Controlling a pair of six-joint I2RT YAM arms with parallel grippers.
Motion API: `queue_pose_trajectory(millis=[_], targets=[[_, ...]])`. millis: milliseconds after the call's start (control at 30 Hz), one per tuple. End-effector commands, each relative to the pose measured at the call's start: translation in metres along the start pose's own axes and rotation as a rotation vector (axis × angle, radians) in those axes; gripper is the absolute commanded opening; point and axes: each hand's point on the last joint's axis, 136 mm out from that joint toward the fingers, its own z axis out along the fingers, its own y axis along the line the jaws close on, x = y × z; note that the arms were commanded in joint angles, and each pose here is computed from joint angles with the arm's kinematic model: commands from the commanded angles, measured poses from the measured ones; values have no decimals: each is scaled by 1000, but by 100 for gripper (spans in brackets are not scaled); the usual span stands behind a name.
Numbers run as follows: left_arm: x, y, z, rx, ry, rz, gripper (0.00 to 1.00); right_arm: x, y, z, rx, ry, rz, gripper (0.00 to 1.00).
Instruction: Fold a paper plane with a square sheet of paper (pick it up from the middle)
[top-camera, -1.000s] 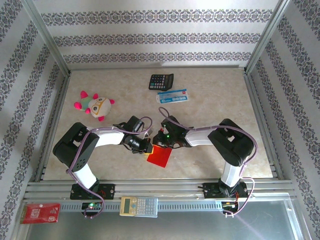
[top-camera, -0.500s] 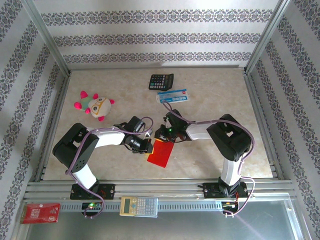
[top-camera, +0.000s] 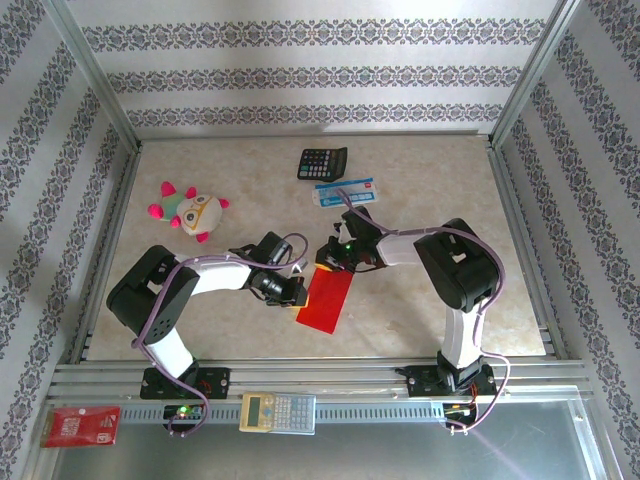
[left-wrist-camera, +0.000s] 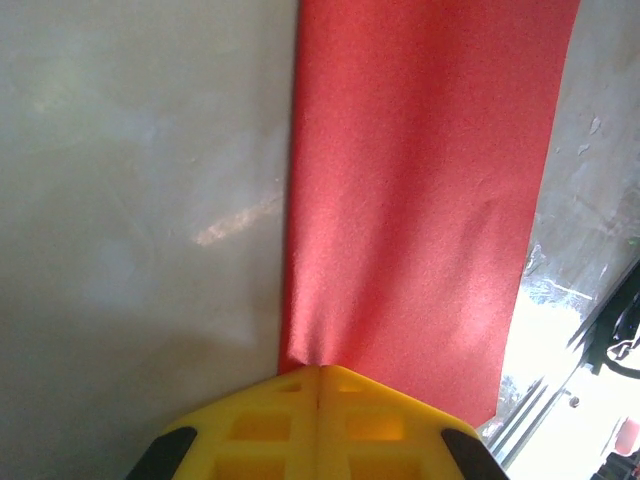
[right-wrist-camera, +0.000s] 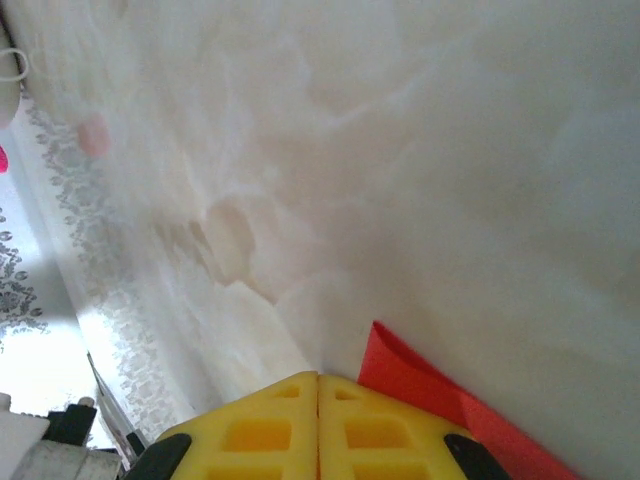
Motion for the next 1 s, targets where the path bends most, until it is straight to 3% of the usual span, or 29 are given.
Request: queue_pose_trajectory(millis=[0, 367, 567, 733, 967], targets=[[86, 89, 11, -361, 247, -149, 0, -45, -62, -8, 210, -161, 60, 8], [84, 85, 10, -362, 226, -144, 0, -77, -65, -26, 260, -193, 98, 7], [75, 78, 9, -352, 191, -148, 0, -87, -20, -56, 185, -218, -16, 6], [66, 70, 7, -341, 153, -156, 0, -51, 9, -72, 103, -197, -78, 7], [62, 67, 6, -341, 129, -174, 0, 9, 15, -49, 60, -130, -84, 7]])
